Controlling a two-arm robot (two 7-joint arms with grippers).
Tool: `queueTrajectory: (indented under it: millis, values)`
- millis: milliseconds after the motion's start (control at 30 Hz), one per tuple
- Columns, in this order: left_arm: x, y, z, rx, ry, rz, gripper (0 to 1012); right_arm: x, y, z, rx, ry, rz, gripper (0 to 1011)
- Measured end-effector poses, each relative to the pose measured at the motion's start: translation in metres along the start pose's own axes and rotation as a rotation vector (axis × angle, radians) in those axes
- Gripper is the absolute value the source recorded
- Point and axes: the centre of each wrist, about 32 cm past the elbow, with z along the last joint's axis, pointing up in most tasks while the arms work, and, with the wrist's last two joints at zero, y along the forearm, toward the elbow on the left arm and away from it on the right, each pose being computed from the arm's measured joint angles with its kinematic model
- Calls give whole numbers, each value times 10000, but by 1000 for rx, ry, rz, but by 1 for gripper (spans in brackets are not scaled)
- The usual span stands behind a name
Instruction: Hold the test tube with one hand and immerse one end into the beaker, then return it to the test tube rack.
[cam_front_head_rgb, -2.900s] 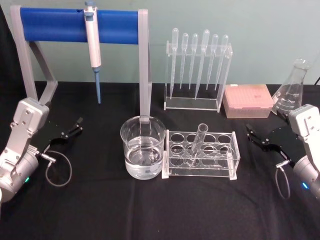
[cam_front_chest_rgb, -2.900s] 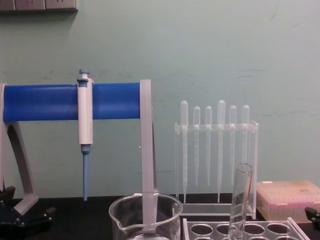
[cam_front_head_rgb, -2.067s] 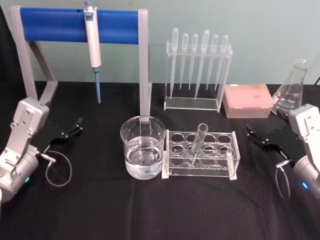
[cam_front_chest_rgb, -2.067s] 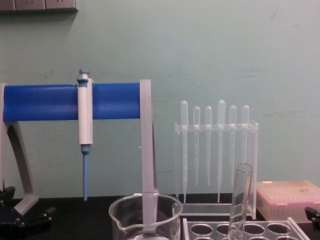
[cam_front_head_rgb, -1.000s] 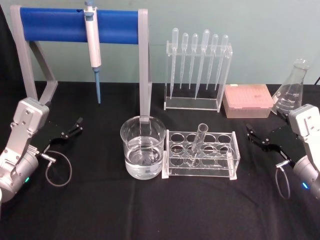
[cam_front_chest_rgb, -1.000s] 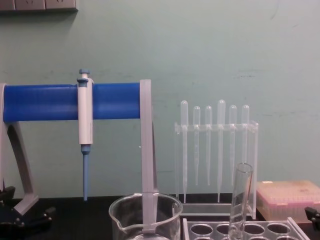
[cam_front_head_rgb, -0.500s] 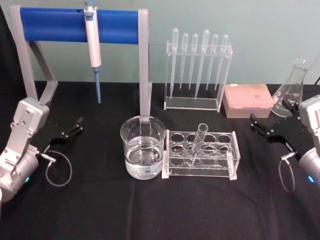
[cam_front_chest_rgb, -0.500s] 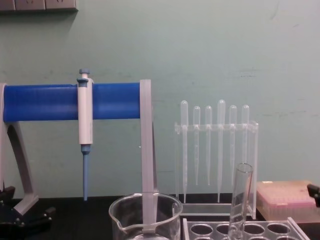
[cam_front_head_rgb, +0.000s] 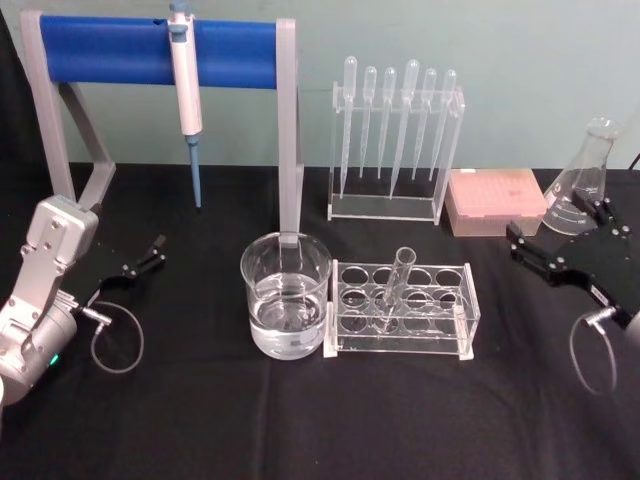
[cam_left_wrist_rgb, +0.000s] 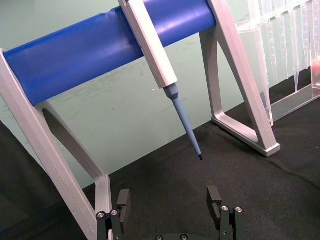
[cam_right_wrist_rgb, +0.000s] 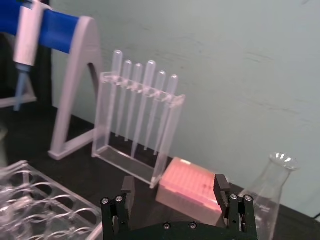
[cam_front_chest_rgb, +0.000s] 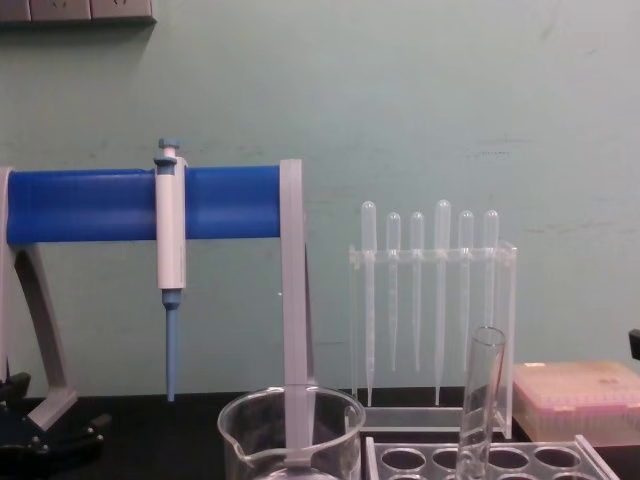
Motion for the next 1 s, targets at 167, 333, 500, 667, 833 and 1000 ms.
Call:
queueTrajectory:
  millis: [167,333,500,667,833,1000]
  values:
    - [0,0,0,0,0,0,1000,59,-144,23,8,4,109,1002]
    - [0,0,0,0,0,0,1000,121,-233,5,-3,8,236,1002]
    - [0,0,0,0,0,0,1000,120,-269,-11,-15,12,353,1002]
    - [0,0,0,0,0,0,1000,69,-271,3,-6,26,419,1002]
    - [0,0,0,0,0,0,1000,-9,-247,58,11,43,467,1002]
    - [0,0,0,0,0,0,1000,-89,-193,109,9,60,488,1002]
